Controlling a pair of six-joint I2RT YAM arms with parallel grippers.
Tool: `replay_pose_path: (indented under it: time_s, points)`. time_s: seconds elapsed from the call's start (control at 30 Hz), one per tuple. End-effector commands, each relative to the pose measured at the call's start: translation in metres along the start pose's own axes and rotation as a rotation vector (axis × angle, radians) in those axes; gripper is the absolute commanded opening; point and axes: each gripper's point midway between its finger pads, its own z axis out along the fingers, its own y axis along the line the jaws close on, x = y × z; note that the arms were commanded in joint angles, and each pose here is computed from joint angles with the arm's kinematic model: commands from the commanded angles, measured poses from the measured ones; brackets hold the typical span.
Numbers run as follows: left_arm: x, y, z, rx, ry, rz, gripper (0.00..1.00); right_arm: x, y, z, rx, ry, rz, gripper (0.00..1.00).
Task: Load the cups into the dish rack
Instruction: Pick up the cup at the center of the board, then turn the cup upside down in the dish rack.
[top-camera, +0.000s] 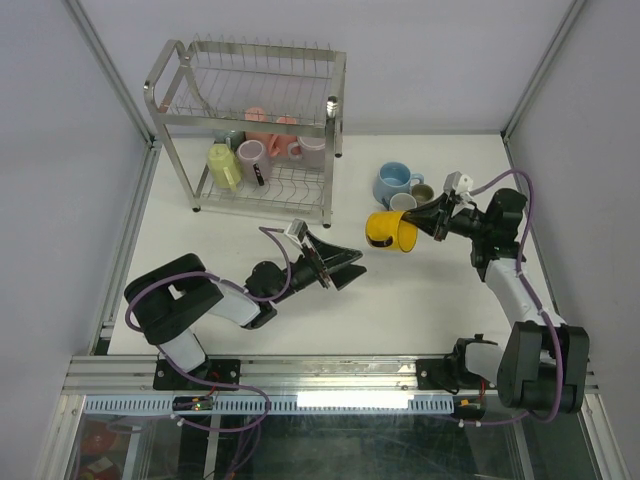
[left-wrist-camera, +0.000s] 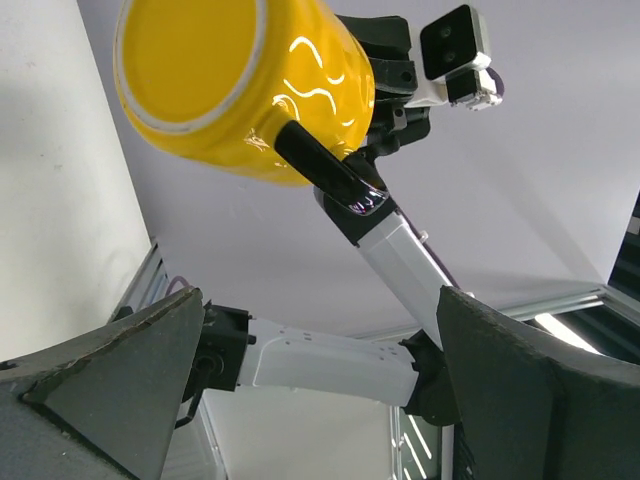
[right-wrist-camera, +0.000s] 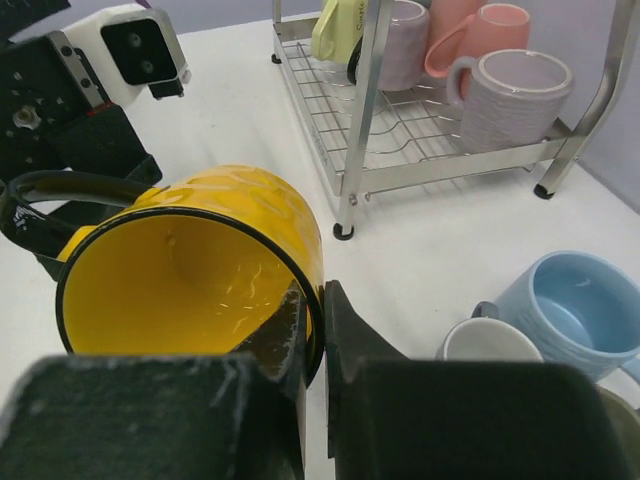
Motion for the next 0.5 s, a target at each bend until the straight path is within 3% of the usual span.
replay_pose_path:
  time_s: [0.0, 0.17, 0.23, 0.47]
  points:
    - [0.011, -0.076, -0.015, 0.307, 0.034, 0.027, 0.99, -0.036, -0.006, 0.0, -0.022, -0.008, -0.31, 0.0]
    - [0.016, -0.068, -0.007, 0.291, 0.079, -0.013, 0.99, -0.038, 0.009, 0.008, -0.079, 0.021, -0.213, 0.0]
    - [0.018, -0.065, -0.004, 0.285, 0.097, -0.031, 0.98, -0.043, 0.009, 0.014, -0.136, 0.006, -0.477, 0.0]
    - [0.018, -0.067, 0.0, 0.294, 0.104, -0.037, 0.94, -0.038, 0.024, 0.023, -0.209, 0.013, -0.579, 0.0]
